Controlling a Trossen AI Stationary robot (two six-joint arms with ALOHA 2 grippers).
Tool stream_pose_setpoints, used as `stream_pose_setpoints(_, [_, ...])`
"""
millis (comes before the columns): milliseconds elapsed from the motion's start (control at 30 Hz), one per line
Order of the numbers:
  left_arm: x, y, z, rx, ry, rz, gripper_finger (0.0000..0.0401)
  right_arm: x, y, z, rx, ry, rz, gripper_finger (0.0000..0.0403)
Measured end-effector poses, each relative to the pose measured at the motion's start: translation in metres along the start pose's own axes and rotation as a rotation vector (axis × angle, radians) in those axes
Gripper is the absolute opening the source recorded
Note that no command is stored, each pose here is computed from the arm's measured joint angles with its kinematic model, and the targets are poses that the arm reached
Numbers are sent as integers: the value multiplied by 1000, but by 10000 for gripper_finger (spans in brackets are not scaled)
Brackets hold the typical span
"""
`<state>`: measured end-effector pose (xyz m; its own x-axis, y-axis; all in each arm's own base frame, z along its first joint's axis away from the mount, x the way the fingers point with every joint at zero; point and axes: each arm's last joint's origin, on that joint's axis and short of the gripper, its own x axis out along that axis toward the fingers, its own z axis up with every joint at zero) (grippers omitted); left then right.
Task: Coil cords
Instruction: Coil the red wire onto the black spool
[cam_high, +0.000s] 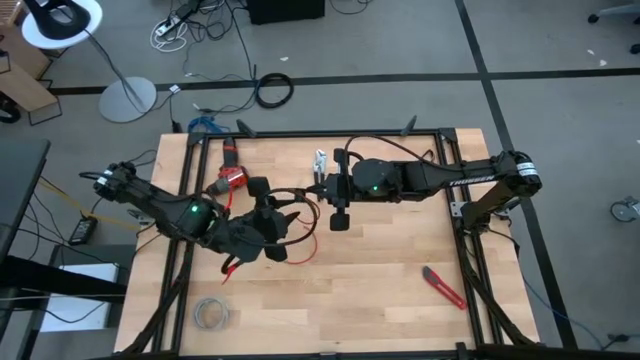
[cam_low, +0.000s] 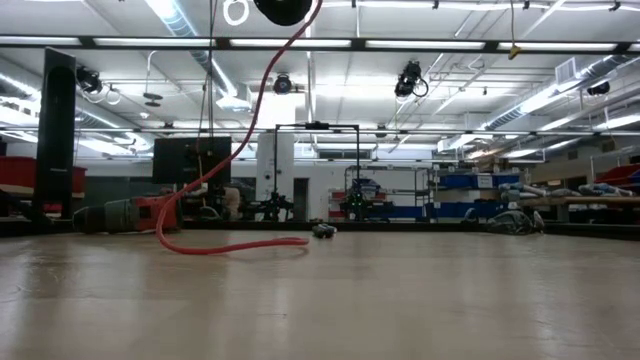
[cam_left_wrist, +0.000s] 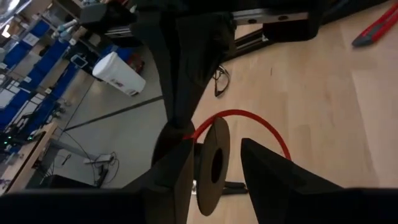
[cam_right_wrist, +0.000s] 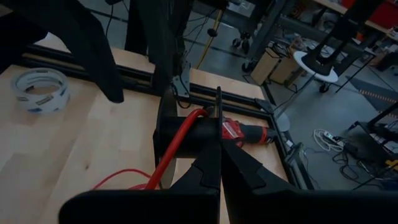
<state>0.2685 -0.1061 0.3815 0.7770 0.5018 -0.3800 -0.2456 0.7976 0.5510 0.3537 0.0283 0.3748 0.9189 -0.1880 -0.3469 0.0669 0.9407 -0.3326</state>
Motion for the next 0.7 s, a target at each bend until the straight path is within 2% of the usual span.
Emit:
stream_pose_setpoints(400, [14,2,-5,-1,54,-22,124,0,0,0,-10,-4,4,0])
stream_pose_setpoints(533, [15,0,-5,2,58,-21,95,0,0,1,-10,-8,6,0])
stream_pose_setpoints(700, [15,1,-5,4,60,-1,39,0,0,1,-10,-10,6,0])
